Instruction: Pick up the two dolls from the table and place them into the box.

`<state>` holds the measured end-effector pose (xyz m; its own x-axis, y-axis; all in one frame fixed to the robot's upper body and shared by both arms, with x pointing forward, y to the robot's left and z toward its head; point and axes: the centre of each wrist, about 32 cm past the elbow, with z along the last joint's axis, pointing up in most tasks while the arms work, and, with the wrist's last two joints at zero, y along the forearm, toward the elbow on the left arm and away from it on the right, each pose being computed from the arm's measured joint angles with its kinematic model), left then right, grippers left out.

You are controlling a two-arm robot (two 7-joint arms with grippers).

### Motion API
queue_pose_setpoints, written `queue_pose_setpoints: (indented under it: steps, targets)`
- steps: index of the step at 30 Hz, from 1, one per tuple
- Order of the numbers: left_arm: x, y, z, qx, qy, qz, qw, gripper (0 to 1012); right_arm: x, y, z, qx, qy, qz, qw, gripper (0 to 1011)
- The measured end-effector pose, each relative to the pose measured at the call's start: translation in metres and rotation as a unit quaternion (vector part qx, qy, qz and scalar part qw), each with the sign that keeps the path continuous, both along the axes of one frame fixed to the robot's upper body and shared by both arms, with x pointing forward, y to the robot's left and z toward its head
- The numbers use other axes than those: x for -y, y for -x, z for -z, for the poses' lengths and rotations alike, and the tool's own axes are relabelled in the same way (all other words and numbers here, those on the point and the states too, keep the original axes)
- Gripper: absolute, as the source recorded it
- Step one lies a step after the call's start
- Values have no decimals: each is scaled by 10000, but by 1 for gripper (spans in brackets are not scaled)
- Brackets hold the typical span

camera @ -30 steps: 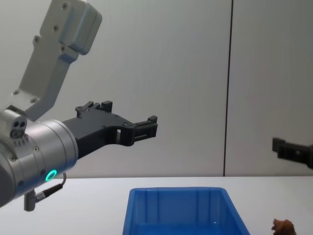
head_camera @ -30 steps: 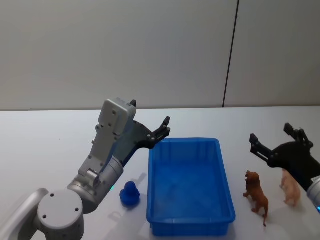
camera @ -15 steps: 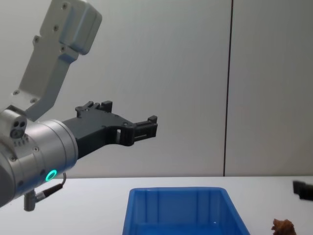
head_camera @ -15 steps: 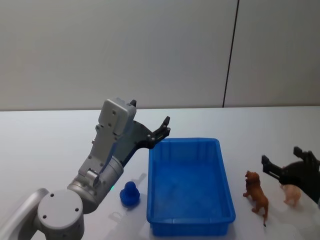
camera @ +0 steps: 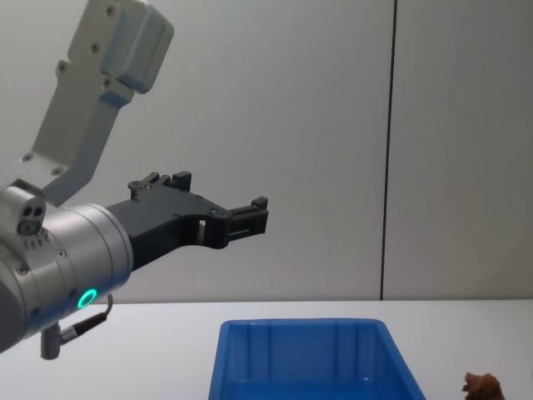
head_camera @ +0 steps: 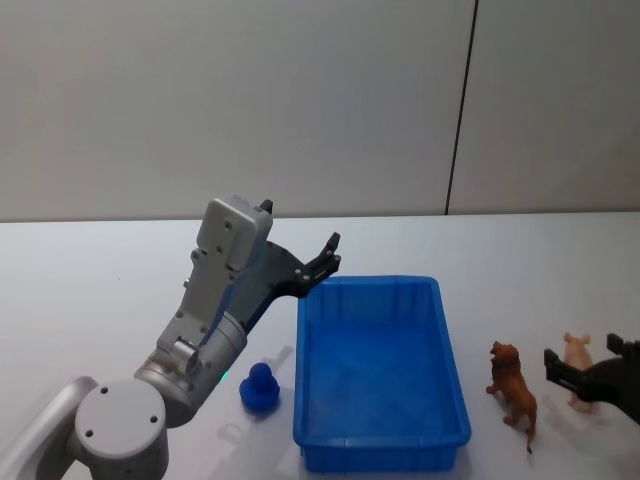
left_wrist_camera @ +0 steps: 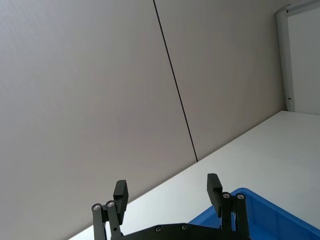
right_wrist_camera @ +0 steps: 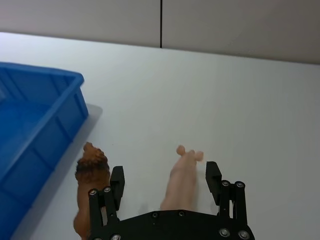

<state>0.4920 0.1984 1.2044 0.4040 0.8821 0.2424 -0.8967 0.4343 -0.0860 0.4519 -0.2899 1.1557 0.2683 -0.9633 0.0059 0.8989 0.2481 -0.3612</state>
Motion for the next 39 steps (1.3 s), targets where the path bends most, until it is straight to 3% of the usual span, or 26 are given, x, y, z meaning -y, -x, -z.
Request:
queue_pose_setpoints:
  steps: [10, 22, 27, 39]
  targets:
    - [0, 0, 0, 0, 0, 0, 10000, 1001, 20, -4, 77, -316, 131, 79, 9994, 1001]
    - [0, 0, 0, 0, 0, 0, 10000, 1001, -9, -68, 154, -490, 109, 113, 9987, 1001]
    - [0, 0, 0, 0, 0, 0, 10000, 1001, -19, -94, 189, -562, 59, 122, 9983, 915]
    - [0, 0, 0, 0, 0, 0, 10000, 1001, -36, -144, 250, -670, -71, 170, 9976, 546]
